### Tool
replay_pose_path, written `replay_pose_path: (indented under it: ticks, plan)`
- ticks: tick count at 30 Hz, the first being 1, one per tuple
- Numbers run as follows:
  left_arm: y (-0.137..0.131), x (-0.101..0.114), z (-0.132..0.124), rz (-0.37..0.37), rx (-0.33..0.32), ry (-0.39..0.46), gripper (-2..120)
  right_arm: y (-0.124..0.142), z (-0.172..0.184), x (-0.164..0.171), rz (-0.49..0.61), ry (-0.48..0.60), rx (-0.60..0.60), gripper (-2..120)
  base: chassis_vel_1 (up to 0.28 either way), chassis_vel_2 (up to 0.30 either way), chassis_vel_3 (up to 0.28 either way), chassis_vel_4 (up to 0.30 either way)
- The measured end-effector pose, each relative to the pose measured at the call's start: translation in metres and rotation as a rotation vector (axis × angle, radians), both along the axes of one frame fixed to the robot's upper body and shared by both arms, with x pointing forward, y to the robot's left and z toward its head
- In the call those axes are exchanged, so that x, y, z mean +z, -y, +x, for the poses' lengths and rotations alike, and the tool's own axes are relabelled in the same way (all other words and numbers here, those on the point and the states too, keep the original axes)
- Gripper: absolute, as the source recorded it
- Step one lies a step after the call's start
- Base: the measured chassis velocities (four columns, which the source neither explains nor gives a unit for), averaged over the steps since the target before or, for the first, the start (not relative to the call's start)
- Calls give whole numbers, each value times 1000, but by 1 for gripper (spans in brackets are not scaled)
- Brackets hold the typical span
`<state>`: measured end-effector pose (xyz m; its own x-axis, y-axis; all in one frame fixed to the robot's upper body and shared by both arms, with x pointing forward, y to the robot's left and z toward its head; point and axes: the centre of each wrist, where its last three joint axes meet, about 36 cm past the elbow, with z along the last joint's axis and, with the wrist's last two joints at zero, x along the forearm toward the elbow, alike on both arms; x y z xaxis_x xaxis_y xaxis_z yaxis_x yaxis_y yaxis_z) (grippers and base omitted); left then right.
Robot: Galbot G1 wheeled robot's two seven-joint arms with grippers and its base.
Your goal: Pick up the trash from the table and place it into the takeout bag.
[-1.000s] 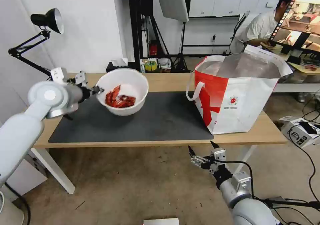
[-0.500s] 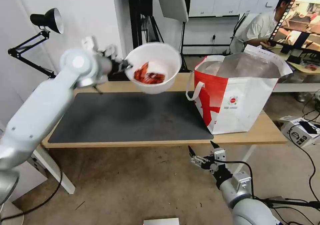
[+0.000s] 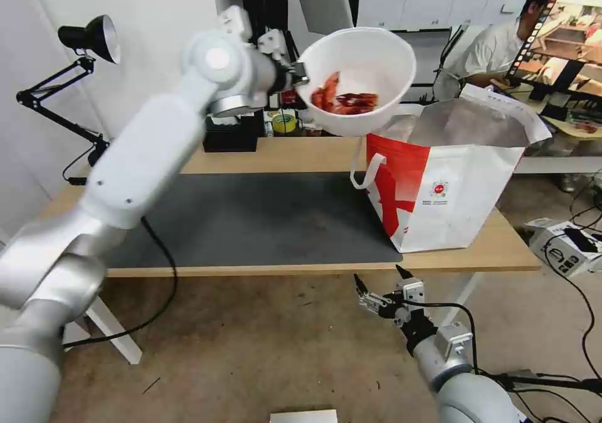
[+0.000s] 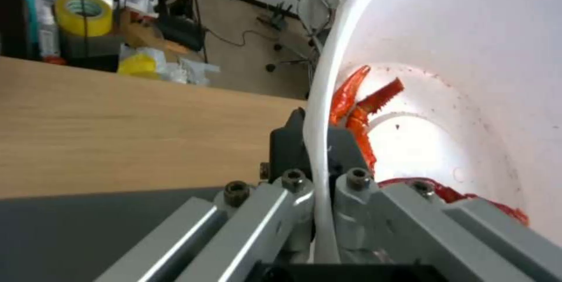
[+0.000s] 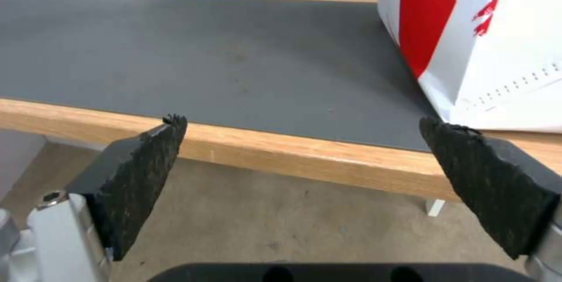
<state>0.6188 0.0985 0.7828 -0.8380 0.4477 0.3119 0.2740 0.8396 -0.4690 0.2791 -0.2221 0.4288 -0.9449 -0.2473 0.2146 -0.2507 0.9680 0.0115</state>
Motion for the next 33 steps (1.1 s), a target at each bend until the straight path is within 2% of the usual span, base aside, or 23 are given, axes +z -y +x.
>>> replay_pose_path:
  ticks: [7, 13, 17, 19, 21, 23, 25, 27, 29, 33]
  plan:
    - [31, 3, 11, -10, -6, -16, 0, 0, 0, 0, 0, 0, 0, 100, 0, 0, 0, 0]
    - [56, -3, 14, -12, -3, -18, 0, 0, 0, 0, 0, 0, 0, 100, 0, 0, 0, 0]
    - [89, -10, 13, -35, 2, -9, 0, 0, 0, 0, 0, 0, 0, 100, 0, 0, 0, 0]
    - [94, -11, 13, -37, 4, -8, 0, 0, 0, 0, 0, 0, 0, 100, 0, 0, 0, 0]
    - [116, -18, 13, -35, 15, 1, 0, 0, 0, 0, 0, 0, 0, 100, 0, 0, 0, 0]
    - [121, -19, 12, -34, 18, 3, 0, 0, 0, 0, 0, 0, 0, 100, 0, 0, 0, 0]
    - [137, -27, 12, -16, 39, 21, 0, 0, 0, 0, 0, 0, 0, 100, 0, 0, 0, 0]
    - [141, -29, 12, -10, 44, 28, 0, 0, 0, 0, 0, 0, 0, 100, 0, 0, 0, 0]
    - [154, -43, 12, 24, 71, 55, 0, 0, 0, 0, 0, 0, 0, 100, 0, 0, 0, 0]
    - [161, -50, 12, 48, 84, 72, 0, 0, 0, 0, 0, 0, 0, 100, 0, 0, 0, 0]
